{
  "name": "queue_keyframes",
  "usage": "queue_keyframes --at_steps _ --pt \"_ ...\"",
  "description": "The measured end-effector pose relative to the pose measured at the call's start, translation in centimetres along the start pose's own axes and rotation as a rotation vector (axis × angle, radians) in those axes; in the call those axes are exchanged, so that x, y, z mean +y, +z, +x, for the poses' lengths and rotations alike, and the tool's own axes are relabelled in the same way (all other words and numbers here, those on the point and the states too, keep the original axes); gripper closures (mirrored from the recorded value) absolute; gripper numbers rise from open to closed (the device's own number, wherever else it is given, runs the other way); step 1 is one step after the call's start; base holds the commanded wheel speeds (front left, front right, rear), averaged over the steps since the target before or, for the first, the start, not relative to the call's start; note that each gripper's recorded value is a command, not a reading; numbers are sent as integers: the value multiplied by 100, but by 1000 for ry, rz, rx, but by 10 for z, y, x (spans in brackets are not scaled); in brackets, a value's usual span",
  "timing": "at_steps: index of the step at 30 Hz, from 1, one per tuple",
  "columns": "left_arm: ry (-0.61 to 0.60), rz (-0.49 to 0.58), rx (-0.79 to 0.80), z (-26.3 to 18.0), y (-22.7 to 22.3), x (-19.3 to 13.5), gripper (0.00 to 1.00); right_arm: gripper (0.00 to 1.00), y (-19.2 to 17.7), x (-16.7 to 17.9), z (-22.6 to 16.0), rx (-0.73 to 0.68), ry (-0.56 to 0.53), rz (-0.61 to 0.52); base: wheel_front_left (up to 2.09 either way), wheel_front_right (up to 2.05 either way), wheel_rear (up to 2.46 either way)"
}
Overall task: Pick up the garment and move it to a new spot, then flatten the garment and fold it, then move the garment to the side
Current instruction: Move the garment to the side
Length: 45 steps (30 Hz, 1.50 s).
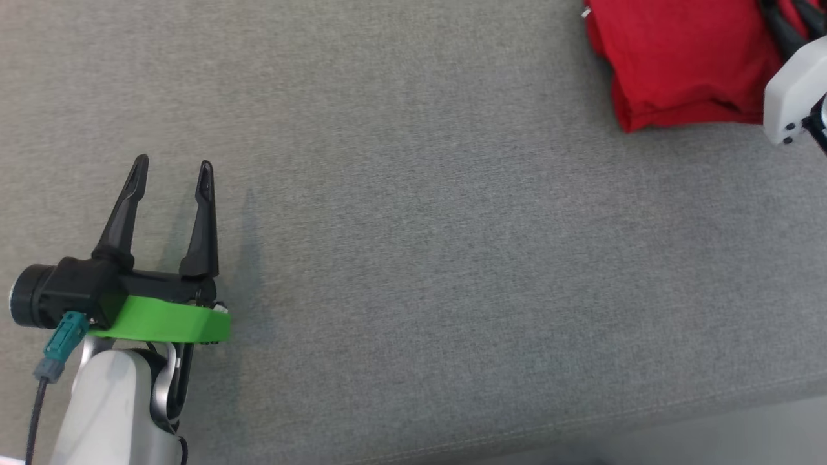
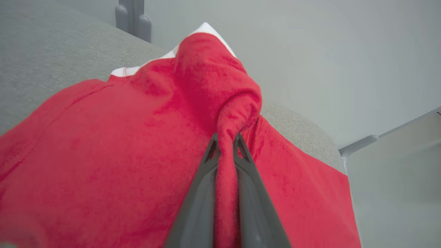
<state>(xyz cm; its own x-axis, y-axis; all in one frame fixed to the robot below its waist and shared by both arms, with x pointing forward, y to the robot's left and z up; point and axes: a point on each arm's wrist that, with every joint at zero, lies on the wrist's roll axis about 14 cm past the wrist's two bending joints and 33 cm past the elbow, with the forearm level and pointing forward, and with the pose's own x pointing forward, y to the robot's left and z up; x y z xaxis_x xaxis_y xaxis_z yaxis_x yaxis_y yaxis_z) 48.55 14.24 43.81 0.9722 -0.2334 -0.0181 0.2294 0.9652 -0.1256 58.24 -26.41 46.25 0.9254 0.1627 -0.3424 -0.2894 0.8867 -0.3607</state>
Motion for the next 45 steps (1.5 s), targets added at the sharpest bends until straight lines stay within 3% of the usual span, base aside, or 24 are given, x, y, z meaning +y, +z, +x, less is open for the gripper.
queue_keyframes --at_steps 7,14,19,20,21,22,27,33,45 --pt "-94 -16 32 22 -27 -23 0 100 -21 -88 -34 102 -164 -59 0 0 0" --pt "-146 -33 59 33 -49 -36 0 100 -32 -131 -46 183 -266 -67 0 0 0" --pt "-153 -37 70 35 -57 -36 0 100 -37 -143 -38 196 -308 -47 0 0 0" --pt "-151 -36 71 34 -57 -35 0 93 -41 -143 -36 207 -312 -38 0 0 0" --pt "-147 -35 71 34 -57 -34 0 52 -46 -142 -35 219 -318 -31 0 0 0" --pt "-142 -33 72 34 -57 -32 0 0 -50 -143 -34 227 -325 -27 0 0 0" --pt "-117 -28 72 31 -55 -25 0 0 -41 -149 -32 179 -349 -57 0 0 0" --pt "-82 -37 74 22 -47 -22 0 0 8 -140 -30 -18 -335 -76 0 0 0" --pt "19 -30 52 -25 -12 -10 0 0 93 -62 -57 -363 -208 102 0 0 0"
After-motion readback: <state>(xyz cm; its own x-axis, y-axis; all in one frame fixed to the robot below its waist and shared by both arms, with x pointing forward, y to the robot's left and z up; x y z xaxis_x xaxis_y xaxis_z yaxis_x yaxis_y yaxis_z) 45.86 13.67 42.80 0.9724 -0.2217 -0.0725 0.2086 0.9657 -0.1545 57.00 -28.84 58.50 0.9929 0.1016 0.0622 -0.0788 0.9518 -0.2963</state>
